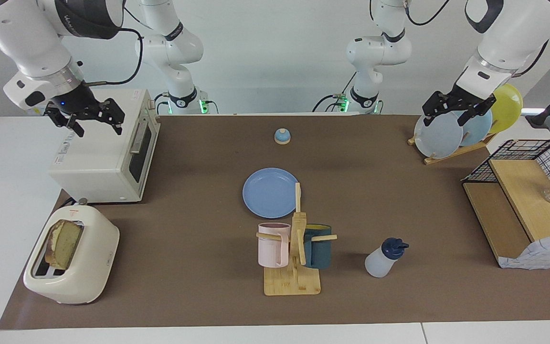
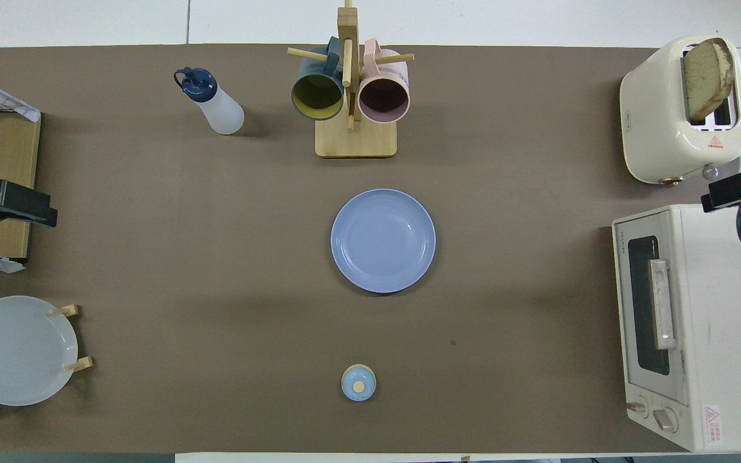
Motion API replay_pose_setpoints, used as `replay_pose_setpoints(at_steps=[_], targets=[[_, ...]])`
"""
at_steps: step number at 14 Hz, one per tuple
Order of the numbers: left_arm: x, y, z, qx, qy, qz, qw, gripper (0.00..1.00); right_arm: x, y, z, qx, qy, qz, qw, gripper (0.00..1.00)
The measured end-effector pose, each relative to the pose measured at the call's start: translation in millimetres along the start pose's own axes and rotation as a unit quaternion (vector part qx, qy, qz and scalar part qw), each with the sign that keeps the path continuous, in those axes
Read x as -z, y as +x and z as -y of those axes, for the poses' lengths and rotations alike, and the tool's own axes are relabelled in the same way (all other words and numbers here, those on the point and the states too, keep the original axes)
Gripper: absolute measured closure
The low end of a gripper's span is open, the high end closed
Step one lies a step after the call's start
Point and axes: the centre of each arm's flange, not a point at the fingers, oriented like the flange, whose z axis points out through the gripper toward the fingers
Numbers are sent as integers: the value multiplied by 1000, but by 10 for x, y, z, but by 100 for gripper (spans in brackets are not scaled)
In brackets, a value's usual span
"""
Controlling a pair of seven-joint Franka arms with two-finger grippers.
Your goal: Put bread on plate and add seasoning
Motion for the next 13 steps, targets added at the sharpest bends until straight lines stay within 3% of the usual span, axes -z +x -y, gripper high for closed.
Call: replay_pose_setpoints(at_steps=[13], targets=[[-7,15,-111,-11,2,-8,1000,0,3,2,-2,0,0,-1,1000,0]])
